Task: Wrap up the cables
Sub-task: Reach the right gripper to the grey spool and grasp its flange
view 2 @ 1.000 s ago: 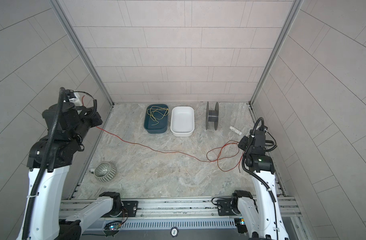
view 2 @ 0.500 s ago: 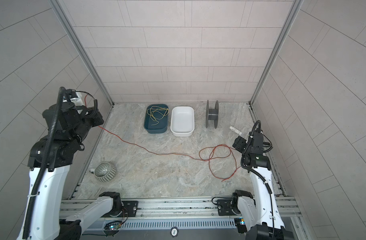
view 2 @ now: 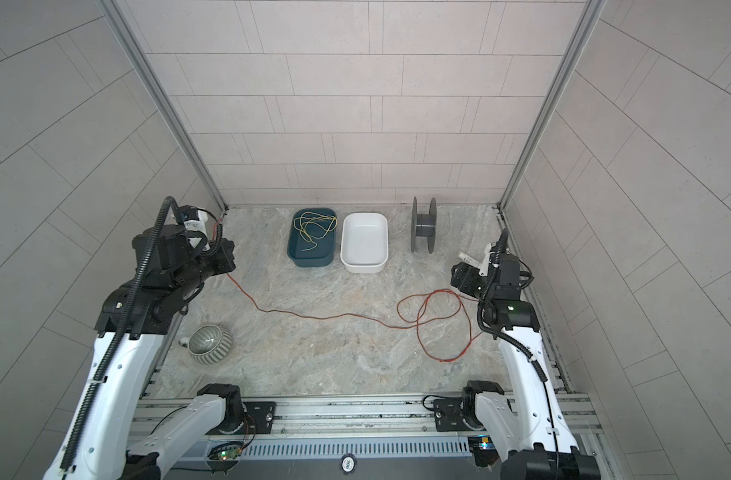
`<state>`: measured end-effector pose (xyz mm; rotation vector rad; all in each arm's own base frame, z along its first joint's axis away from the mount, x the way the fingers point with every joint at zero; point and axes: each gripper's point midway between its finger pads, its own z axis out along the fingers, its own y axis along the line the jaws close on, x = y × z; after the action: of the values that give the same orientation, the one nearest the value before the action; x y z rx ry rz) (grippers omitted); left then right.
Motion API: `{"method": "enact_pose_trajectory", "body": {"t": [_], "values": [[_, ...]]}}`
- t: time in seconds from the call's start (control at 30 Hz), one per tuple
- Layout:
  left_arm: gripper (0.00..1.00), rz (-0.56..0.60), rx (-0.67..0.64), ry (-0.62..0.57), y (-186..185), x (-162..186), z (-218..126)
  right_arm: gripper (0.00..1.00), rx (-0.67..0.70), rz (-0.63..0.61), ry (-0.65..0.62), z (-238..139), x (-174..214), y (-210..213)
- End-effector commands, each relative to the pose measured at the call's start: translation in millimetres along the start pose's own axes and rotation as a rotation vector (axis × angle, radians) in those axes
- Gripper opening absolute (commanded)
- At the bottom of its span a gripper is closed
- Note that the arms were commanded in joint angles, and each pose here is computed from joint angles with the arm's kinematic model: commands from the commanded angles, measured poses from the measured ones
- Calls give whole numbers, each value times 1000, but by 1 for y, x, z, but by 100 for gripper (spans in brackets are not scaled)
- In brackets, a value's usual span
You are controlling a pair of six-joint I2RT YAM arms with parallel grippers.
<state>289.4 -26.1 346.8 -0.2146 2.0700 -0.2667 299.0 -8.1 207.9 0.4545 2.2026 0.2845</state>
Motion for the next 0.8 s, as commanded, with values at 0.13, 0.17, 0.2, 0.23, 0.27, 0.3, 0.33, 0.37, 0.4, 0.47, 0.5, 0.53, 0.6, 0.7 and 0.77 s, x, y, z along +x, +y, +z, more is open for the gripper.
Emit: {"method": "enact_pose_trajectory", "body": {"t": [0.13,0.17,0.2,0.23,0.27,0.3,0.33,0.37,0.4,0.47,0.5,0.53,0.6,0.7,0.77], "values": [[0,-7,112,-15,-16,6,3,81,32,-49,5,14,-5,14],[0,-6,113,-8,-16,8,5,81,39,-42,-28,13,-13,16],[0,-4,117,-2,-16,9,6,81,46,-43,-53,11,-21,20],[0,-2,119,0,-17,10,6,81,42,-44,-72,11,-28,24],[0,-3,121,2,-17,11,7,81,32,-42,-87,12,-36,29],[0,-5,124,-1,-17,10,7,81,22,-40,-102,15,-45,35],[0,-7,127,0,-18,10,7,81,14,-45,-108,17,-51,40],[0,-8,133,0,-19,10,7,81,10,-50,-118,21,-60,45],[0,-9,140,1,-20,11,8,81,7,-63,-138,24,-70,51],[0,-18,153,6,-22,12,10,81,8,-84,-182,37,-89,59],[0,-18,154,8,-22,14,12,81,3,-92,-190,46,-98,64],[0,-19,155,13,-22,15,13,81,9,-105,-189,56,-106,68],[0,-20,160,27,-22,17,17,81,3,-124,-178,80,-125,79],[0,-23,172,35,-24,19,18,78,11,-161,-191,114,-145,89],[0,-23,175,35,-25,19,19,77,23,-197,-209,134,-155,91]]}}
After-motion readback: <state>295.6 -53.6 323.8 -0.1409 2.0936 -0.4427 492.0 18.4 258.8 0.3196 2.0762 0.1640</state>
